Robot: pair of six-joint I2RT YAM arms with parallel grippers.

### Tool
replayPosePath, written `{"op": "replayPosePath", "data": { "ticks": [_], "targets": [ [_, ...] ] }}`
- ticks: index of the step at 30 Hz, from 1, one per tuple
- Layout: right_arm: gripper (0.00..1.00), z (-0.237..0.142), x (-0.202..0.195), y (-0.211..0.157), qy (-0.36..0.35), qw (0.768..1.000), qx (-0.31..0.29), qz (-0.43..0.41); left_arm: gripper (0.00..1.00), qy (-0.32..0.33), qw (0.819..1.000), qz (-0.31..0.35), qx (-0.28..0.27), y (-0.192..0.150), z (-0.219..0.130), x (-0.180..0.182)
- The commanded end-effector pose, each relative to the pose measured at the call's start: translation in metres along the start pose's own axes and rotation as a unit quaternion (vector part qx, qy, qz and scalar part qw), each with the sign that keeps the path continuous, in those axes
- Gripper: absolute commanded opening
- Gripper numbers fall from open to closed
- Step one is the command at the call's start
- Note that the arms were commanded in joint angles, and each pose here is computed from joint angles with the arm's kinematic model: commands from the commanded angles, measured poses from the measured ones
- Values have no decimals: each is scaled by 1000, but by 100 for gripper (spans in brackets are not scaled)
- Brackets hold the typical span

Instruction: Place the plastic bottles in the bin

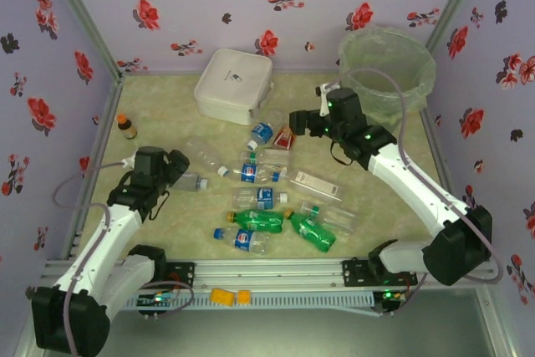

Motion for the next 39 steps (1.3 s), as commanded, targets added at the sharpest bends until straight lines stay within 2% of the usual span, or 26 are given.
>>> {"op": "replayPosePath", "data": {
  "ticks": [1,7,11,17,19,26,34,39],
  "targets": [
    [100,-5,-7,-1,-18,999,-28,9,100,48,996,-73,-15,-5,13,19],
    [100,7,-23,-21,-70,997,2,33,100,73,980,-184,-25,-12,43,33],
    [100,8,-28,-22,-76,995,-6,57,100,74,979,-186,-26,-6,57,26],
    [100,7,-38,-24,-48,993,-34,105,100,104,979,-178,11,-4,77,18],
    [100,9,-40,-25,-38,993,-33,110,100,116,977,-179,26,-6,82,18],
    [100,26,-45,-30,-71,992,10,107,98,155,967,-191,66,-18,95,23],
    [100,42,-33,-37,-13,993,44,105,74,142,970,-189,61,-15,94,20],
    [100,45,-16,-41,85,990,66,88,61,96,979,-180,21,-4,79,15]
  ]
}}
Point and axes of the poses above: each hand's point on the last joint's axis, 136 mm out from that joint toward the fingers, its own z axis out along the fingers, its own x axis along the line the jaws close on, y = z × x, the point moved 9 cm from there along -z, back along the fingers, and after that the axes turned 12 degrees about z, right-handed, at the moved point
